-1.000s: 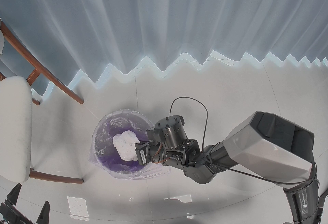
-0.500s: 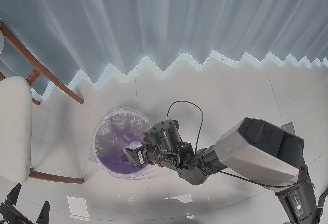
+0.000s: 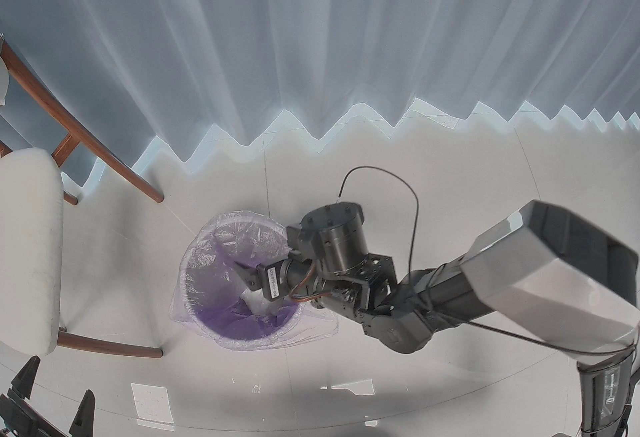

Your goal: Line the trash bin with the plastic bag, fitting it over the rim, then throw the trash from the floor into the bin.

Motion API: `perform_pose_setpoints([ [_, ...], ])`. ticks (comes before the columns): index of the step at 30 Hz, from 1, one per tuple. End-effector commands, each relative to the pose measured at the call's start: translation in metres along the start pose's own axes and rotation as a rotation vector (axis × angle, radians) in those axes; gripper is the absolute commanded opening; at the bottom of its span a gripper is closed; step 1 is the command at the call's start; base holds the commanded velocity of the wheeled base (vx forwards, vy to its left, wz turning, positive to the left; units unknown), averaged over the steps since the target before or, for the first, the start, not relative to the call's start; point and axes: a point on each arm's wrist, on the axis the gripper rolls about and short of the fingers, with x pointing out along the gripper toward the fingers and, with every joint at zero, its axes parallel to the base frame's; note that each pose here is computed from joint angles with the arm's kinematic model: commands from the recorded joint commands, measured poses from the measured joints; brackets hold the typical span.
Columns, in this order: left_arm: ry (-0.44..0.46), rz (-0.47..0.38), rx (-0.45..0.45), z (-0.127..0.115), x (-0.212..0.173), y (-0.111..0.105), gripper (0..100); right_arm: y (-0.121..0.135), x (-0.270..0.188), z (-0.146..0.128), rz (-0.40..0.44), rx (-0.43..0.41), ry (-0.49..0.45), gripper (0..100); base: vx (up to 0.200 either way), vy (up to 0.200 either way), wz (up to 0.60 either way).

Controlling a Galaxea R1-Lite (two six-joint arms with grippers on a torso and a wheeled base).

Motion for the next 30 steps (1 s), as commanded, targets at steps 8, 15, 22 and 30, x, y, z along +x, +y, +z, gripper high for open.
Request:
perform_pose_setpoints([
  [8,-0.001,-0.008,0.010,-0.003,0.000,0.000,100,-0.092,-0.203,0.078,-0.301,0.121,-0.220,100,0.000,0.000,0.00],
  [15,-0.009,0.008,-0.014,-0.003,0.000,0.000,100,-0.127,-0.338,0.022,-0.571,0.147,-0.272,100,0.000,0.000,0.00],
  [22,-0.012,0.033,-0.024,-0.003,0.000,0.000,100,-0.090,-0.408,-0.035,-0.576,0.063,-0.407,100,0.000,0.000,0.00],
  [30,-0.016,0.068,-0.057,-0.003,0.000,0.001,100,-0.065,-0.440,-0.093,-0.595,-0.038,-0.472,100,0.000,0.000,0.00],
])
